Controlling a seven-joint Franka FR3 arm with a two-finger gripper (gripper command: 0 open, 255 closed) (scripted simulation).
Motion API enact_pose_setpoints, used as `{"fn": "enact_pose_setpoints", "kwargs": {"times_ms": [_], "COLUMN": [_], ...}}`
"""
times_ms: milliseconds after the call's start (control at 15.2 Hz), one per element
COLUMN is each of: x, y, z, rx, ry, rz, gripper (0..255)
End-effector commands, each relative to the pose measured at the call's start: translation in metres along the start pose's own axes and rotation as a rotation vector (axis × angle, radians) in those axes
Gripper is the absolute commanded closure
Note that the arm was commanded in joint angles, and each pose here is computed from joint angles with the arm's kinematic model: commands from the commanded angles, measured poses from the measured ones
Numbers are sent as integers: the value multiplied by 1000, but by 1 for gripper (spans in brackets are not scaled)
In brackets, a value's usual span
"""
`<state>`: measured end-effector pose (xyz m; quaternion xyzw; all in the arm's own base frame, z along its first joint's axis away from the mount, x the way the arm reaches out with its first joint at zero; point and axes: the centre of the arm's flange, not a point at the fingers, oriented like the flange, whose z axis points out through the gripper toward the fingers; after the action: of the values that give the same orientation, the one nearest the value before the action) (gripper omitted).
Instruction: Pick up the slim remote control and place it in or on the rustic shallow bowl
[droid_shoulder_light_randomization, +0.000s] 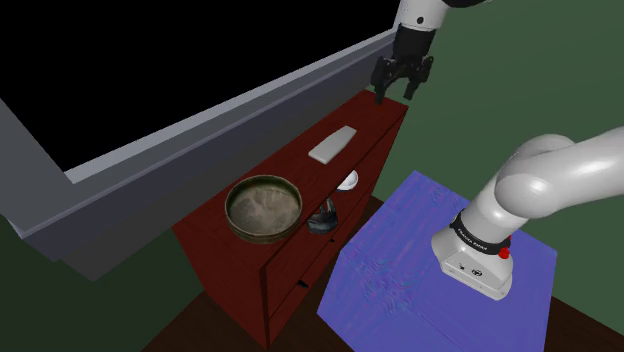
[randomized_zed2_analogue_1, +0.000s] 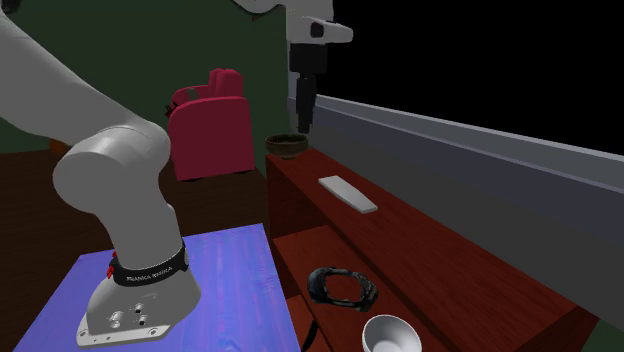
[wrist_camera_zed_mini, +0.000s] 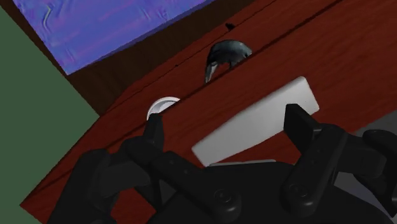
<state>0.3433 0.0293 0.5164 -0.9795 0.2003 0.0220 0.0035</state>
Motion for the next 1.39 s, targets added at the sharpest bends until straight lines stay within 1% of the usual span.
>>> {"fn": "enact_pose_setpoints", "kwargs": {"times_ms": [0,462,858,1320], "x": [8,54,104,105], "y": [-17,-55,-68,-68], "z": [21,89,144,181], "rx": [4,14,22,22], "ry": [5,17,28,28], "rz": [152,642,1050,1050], "gripper": [0,0,0,0]}}
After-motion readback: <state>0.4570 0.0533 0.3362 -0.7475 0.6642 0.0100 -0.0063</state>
